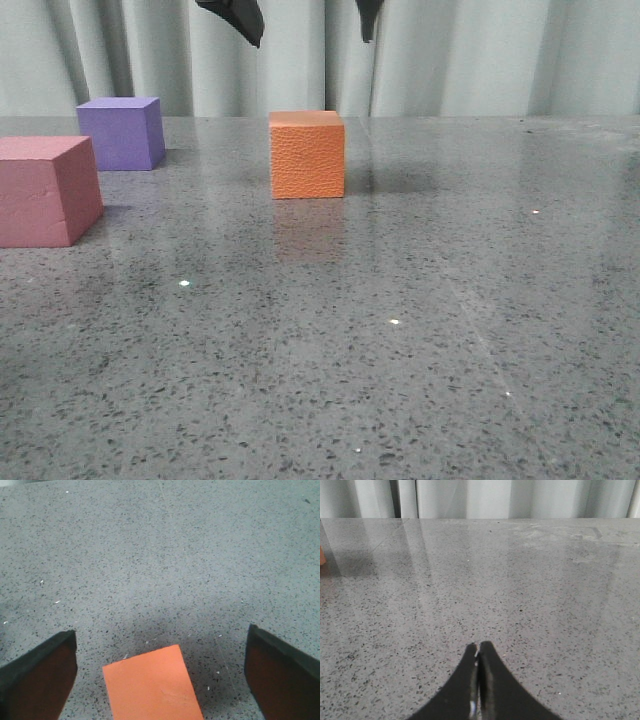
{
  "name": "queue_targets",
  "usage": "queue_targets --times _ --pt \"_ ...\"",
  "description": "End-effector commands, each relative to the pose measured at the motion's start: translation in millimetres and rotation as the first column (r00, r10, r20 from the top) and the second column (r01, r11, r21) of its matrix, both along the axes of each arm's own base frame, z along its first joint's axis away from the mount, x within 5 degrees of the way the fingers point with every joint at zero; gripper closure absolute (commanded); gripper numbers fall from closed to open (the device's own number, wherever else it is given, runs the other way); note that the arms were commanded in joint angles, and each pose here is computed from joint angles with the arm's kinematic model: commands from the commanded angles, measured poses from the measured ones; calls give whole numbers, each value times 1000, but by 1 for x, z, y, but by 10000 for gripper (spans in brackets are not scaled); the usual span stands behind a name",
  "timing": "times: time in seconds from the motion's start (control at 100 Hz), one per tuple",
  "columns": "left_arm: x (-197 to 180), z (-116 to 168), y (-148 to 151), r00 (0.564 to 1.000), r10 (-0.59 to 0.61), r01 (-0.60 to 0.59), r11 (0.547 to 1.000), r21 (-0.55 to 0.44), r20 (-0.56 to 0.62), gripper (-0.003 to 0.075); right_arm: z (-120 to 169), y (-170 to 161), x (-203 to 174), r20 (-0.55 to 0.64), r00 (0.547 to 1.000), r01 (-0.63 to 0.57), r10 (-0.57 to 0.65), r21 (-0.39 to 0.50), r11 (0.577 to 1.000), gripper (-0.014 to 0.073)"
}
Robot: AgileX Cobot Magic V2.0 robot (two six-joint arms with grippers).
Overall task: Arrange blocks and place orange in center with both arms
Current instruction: 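Lower the left gripper over the orange cube and grasp it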
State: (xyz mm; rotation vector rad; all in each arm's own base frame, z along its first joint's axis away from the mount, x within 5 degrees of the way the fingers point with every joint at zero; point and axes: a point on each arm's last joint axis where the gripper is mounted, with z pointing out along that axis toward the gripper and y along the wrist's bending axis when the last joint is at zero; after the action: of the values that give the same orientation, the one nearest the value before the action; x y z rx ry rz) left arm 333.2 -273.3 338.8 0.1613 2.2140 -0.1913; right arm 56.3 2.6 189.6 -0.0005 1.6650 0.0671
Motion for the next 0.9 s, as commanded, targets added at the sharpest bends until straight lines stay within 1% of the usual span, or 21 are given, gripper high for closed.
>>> queue_targets --times 0.0,0.17,0.47,0.74,0.89 --pt "-8 36 5 996 -3 9 998 -69 94 80 13 0 -2 123 992 5 -4 -4 1000 662" --pt "-4 27 9 997 69 -65 995 -78 46 80 13 0 -2 123 992 5 -4 -4 1000 662" --pt "7 -4 -2 997 79 -79 996 -32 -20 80 13 0 -2 123 992 5 -4 -4 1000 662" --pt "11 -22 -4 992 109 -108 994 21 -67 80 13 0 -2 122 993 5 -4 -4 1000 662" --pt "13 -34 -7 989 112 -110 994 26 -100 80 13 0 -2 122 993 5 -4 -4 1000 662"
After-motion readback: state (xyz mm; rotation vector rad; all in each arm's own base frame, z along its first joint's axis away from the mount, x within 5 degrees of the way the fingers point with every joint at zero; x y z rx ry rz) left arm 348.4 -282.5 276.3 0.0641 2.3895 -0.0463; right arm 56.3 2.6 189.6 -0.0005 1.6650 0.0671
